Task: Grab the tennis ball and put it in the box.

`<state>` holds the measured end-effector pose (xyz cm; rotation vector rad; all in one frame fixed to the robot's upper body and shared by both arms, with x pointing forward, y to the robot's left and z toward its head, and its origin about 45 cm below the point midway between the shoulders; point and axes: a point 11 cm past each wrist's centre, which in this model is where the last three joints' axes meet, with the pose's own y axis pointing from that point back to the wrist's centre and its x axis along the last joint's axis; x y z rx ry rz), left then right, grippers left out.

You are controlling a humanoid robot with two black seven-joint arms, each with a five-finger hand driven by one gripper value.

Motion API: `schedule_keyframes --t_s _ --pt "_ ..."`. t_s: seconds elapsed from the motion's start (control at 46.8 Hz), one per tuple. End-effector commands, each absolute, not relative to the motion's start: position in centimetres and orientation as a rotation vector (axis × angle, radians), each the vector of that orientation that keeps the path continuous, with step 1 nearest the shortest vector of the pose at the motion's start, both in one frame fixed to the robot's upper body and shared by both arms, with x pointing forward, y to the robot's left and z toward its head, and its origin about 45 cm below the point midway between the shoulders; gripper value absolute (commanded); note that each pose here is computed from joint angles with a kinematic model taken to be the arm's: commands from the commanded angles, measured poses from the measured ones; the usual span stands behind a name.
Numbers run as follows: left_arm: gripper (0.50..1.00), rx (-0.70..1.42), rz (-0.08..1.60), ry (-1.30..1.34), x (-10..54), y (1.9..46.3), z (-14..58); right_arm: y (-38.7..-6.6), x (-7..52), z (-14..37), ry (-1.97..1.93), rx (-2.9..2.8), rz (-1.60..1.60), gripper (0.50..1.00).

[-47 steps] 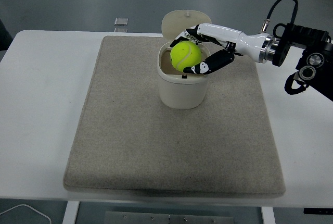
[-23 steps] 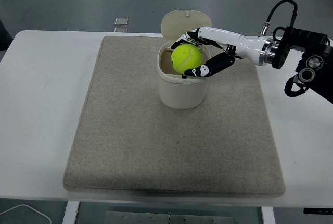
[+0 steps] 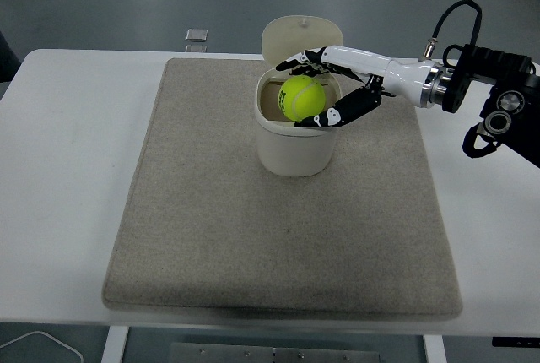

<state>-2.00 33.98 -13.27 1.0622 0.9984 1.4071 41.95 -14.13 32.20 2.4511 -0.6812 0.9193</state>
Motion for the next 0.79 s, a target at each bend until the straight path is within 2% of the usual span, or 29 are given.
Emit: schedule_keyframes --t_s 0.0,0.299,0.769 --pt "0.992 1.063 1.407 0.999 -2.0 34.0 -13.3 -14.2 42.0 32.2 -0.680 2.450 0.917 0.915" --pt "0.992 1.062 1.407 0.998 -2.0 34.0 -13.3 -14.9 41.8 32.6 -0.631 2.452 0.899 0.924" --pt "0.992 1.063 1.407 0.999 -2.0 34.0 -13.3 -21.9 40.9 35.8 -0.605 2.548 0.633 0.924"
